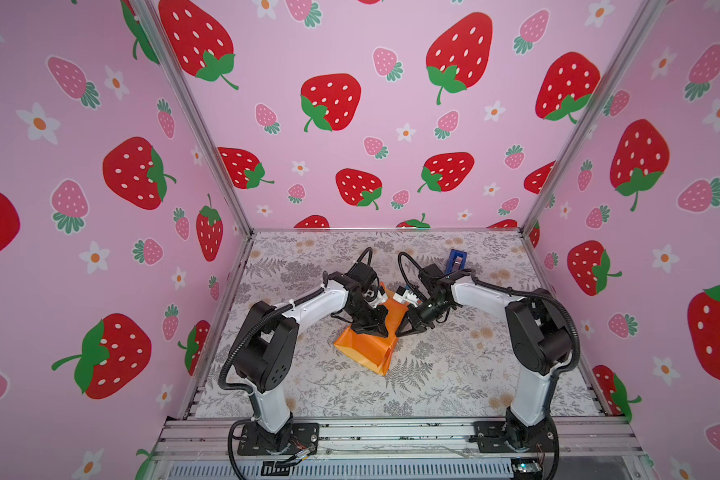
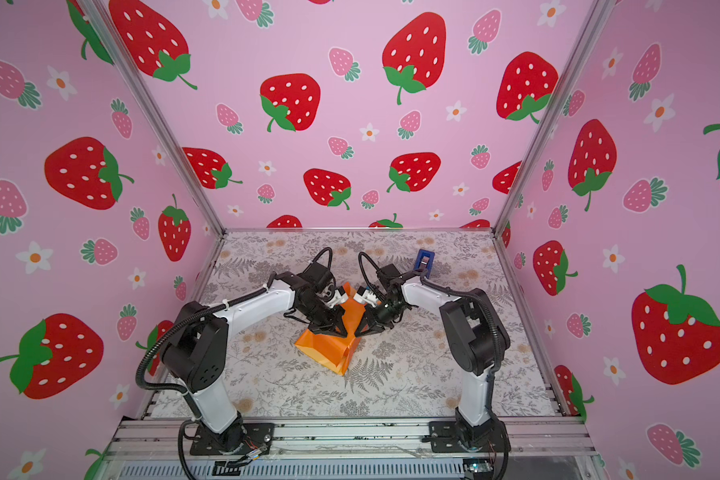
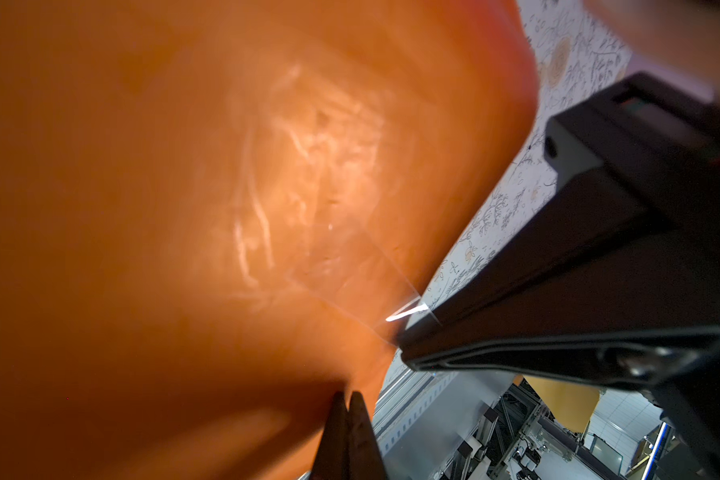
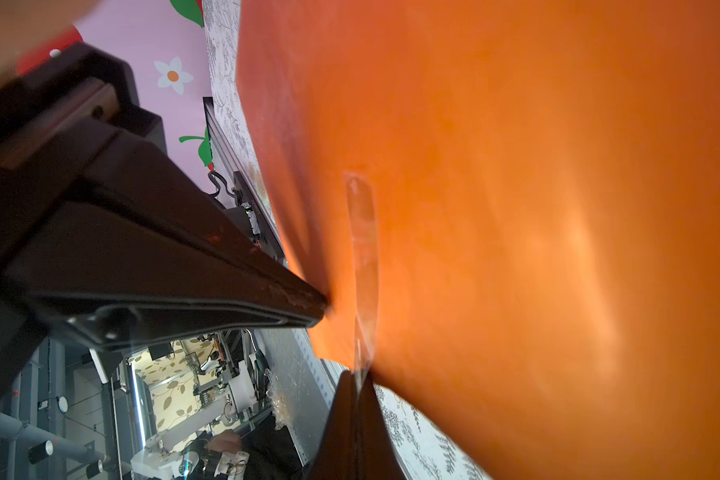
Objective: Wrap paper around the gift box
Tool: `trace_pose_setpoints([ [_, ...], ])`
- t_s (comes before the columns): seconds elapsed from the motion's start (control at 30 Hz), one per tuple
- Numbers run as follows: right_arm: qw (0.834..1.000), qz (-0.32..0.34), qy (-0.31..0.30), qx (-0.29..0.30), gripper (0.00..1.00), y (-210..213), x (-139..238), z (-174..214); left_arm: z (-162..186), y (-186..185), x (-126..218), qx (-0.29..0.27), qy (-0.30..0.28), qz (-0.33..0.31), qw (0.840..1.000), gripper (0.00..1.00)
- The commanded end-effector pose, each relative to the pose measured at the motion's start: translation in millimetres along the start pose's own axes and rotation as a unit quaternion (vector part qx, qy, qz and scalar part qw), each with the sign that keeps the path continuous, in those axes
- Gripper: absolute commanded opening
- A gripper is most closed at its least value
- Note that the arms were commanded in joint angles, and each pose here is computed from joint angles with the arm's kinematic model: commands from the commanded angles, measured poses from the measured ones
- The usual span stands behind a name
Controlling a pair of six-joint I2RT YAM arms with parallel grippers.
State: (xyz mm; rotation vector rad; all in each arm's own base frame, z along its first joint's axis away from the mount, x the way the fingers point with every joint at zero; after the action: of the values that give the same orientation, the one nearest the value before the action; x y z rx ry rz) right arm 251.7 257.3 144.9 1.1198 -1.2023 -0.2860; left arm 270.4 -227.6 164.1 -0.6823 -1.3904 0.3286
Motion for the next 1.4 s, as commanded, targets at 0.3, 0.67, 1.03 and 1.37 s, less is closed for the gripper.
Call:
trace_pose_setpoints([
  [0.3,1.0,-0.002,0.014,-0.008,0.0,-8.2,-2.8,1.4,0.3,-1.1,4.3,0.008,0.011,-0.011,1.0,0.0],
  [0.67,1.0,-0.003,0.017,-0.014,0.0,-10.3,-4.0,1.7,-8.0,-16.2,16.9,-0.005,-0.009,0.006,1.0,0.0],
  [1.03,1.0,-0.005,0.017,-0.014,0.0,-10.3,-4.5,2.0,-17.8,-27.0,22.4,-0.002,-0.032,0.032,0.999,0.0],
  [1.37,1.0,-0.005,0.017,-0.016,0.0,-10.5,-4.5,3.0,-28.8,-28.3,11.3,0.013,-0.033,0.06,0.998,0.0],
])
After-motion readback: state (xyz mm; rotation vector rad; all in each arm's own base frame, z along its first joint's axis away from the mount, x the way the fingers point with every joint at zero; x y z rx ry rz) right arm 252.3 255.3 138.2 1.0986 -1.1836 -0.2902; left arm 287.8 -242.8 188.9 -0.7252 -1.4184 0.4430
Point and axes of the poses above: each gripper's point midway between its finger pads, its own x axis back along the fingers, its own y axis along the line the jaws close on, z = x × y, the point moved 9 cm from there along x, back along the fingers, and after that the axes turned 1 degree about x, right-handed, at the moved point
